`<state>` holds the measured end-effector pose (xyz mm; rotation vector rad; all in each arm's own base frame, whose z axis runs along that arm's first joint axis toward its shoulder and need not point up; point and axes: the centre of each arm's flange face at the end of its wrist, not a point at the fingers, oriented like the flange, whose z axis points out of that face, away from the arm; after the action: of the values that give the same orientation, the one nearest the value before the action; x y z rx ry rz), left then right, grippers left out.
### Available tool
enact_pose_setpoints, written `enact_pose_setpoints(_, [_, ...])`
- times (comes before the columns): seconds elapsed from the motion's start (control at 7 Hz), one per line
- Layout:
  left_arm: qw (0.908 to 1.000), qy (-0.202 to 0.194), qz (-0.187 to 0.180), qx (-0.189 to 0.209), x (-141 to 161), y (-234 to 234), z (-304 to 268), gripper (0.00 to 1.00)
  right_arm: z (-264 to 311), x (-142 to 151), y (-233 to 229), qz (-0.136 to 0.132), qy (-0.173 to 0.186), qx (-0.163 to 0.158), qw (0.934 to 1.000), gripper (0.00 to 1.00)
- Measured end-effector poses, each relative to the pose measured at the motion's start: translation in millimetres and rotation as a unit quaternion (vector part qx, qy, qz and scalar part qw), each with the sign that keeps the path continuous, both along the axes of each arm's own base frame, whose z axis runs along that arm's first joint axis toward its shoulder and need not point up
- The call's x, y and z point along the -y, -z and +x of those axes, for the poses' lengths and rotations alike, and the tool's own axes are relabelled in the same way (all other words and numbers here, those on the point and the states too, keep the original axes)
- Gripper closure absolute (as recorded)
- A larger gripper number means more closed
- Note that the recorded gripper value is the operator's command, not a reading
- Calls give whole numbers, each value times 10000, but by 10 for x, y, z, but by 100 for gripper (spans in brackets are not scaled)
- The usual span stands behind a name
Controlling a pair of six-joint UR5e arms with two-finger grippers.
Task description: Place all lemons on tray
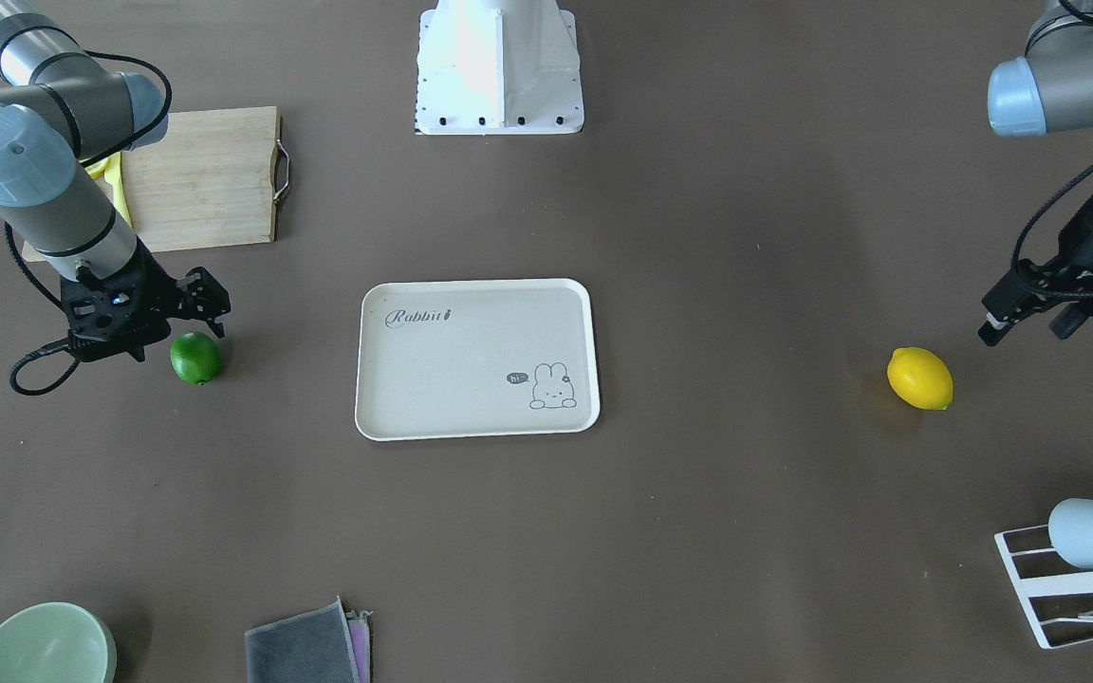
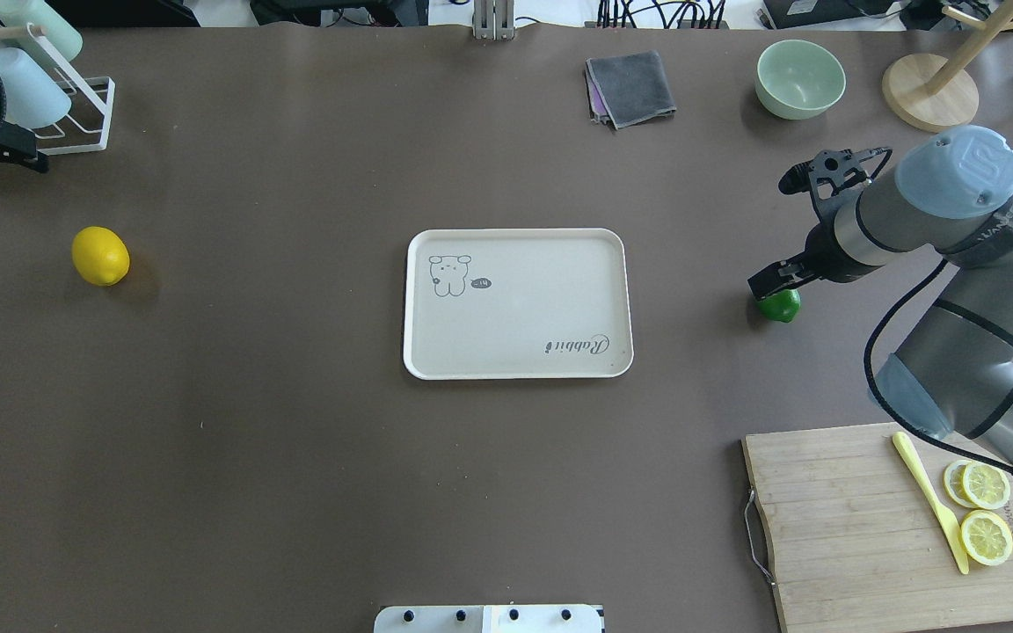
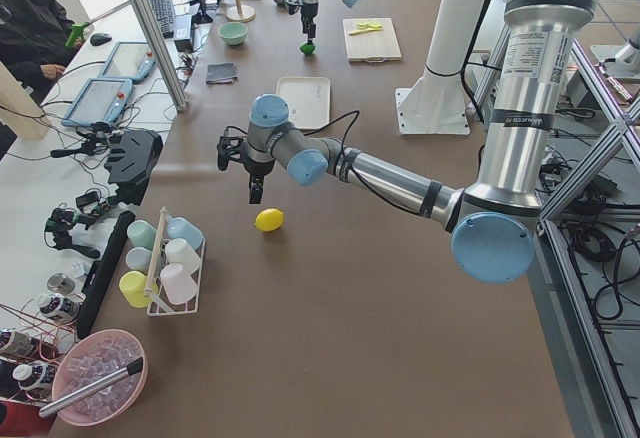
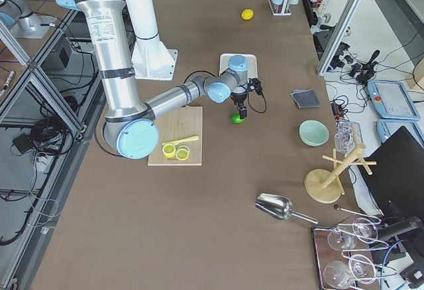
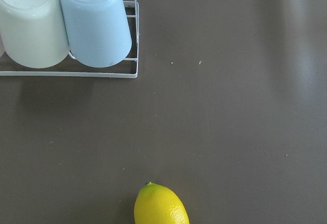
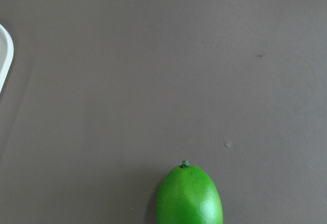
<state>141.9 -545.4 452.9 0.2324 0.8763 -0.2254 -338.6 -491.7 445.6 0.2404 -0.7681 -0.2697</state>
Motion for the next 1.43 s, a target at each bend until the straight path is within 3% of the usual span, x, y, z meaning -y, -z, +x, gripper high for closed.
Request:
enact_pose_setpoints(0.43, [10000, -14, 31, -1, 17, 27, 9, 2, -123, 91, -399, 33, 48, -7, 10000, 6])
enact_pose_setpoints(0.57, [10000, -16, 42, -1, 29, 38, 11, 2, -161, 95, -456, 8, 4, 48, 10000, 18])
enact_pose_setpoints(0.71, [10000, -19, 50, -1, 37, 46, 14, 2, -178, 91, -453, -14, -29, 95, 9999, 74])
enact_pose_setpoints(0.86, [10000, -21, 55, -1, 41, 50, 15, 2, -182, 87, -428, -20, -51, 135, 9999, 100])
enact_pose_setpoints(1.43, [10000, -15, 29, 0, 52, 31, 24, 2, -213, 23, -107, -111, -267, 385, 9988, 100])
